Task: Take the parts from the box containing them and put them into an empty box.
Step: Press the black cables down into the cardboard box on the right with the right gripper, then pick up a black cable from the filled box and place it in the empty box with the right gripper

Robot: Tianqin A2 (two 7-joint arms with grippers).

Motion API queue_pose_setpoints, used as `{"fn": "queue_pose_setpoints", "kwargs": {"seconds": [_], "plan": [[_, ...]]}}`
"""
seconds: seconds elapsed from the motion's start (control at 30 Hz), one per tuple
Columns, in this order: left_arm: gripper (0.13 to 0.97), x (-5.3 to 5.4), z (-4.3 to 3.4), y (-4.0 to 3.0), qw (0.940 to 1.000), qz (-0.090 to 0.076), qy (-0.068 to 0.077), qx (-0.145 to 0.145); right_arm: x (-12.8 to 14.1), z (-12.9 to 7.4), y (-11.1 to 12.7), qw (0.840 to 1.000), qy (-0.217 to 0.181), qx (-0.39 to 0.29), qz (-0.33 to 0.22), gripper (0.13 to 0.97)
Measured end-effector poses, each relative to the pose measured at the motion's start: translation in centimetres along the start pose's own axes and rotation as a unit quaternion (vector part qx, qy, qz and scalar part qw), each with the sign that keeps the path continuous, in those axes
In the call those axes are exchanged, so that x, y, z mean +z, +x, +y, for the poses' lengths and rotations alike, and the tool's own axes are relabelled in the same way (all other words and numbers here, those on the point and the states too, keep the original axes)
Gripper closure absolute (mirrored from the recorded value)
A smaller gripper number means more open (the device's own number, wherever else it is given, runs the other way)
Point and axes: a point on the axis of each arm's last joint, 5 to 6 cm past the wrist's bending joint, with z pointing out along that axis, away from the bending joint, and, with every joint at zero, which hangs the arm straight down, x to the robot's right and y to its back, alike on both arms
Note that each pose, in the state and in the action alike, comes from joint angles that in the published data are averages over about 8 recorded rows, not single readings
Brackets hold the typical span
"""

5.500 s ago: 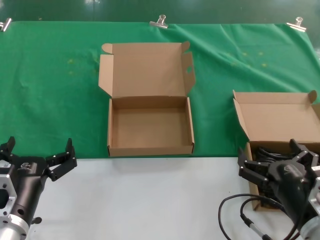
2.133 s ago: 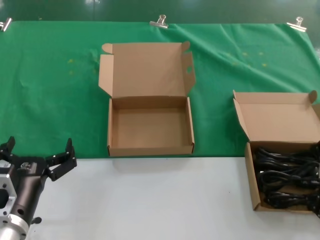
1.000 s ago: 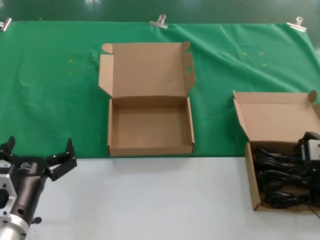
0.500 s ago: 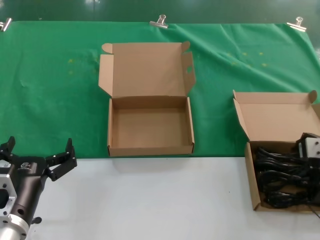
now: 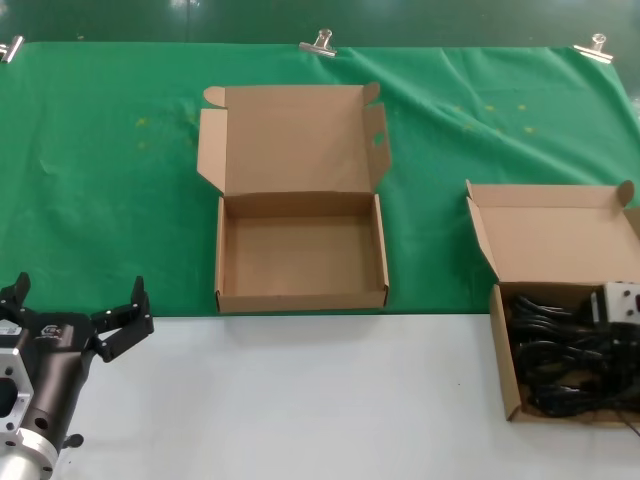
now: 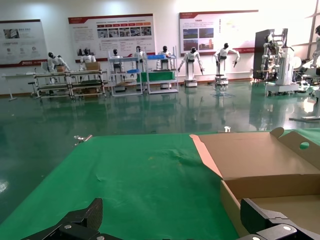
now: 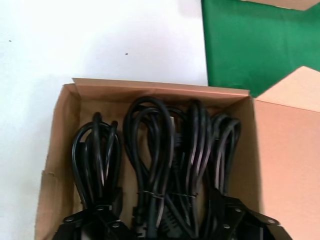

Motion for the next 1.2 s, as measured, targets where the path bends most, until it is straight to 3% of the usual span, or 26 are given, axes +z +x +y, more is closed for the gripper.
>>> {"fn": "queue_pose_setpoints", "kwargs": {"seconds": [0.2, 0.33, 0.6, 0.9, 1.2], "plan": [[0.132, 0.0, 0.0, 0.0, 1.0, 0.0, 0.0, 0.0, 0.3, 0.0, -0.5, 1.0, 0.003, 0.001, -0.004, 0.551], [0.132, 0.0, 0.0, 0.0, 1.0, 0.0, 0.0, 0.0, 0.4, 0.1, -0.6, 1.0, 0.005, 0.002, -0.005, 0.551], [0.132, 0.0, 0.0, 0.0, 1.0, 0.0, 0.0, 0.0, 0.1, 0.3, -0.4, 1.0, 0.005, 0.004, -0.002, 0.744], [0.132, 0.0, 0.0, 0.0, 1.0, 0.0, 0.0, 0.0, -0.8, 0.5, -0.4, 1.0, 0.004, 0.004, 0.002, 0.866], [0.132, 0.0, 0.0, 0.0, 1.0, 0.0, 0.0, 0.0, -2.0, 0.4, -0.3, 1.0, 0.006, 0.001, 0.008, 0.902]]}}
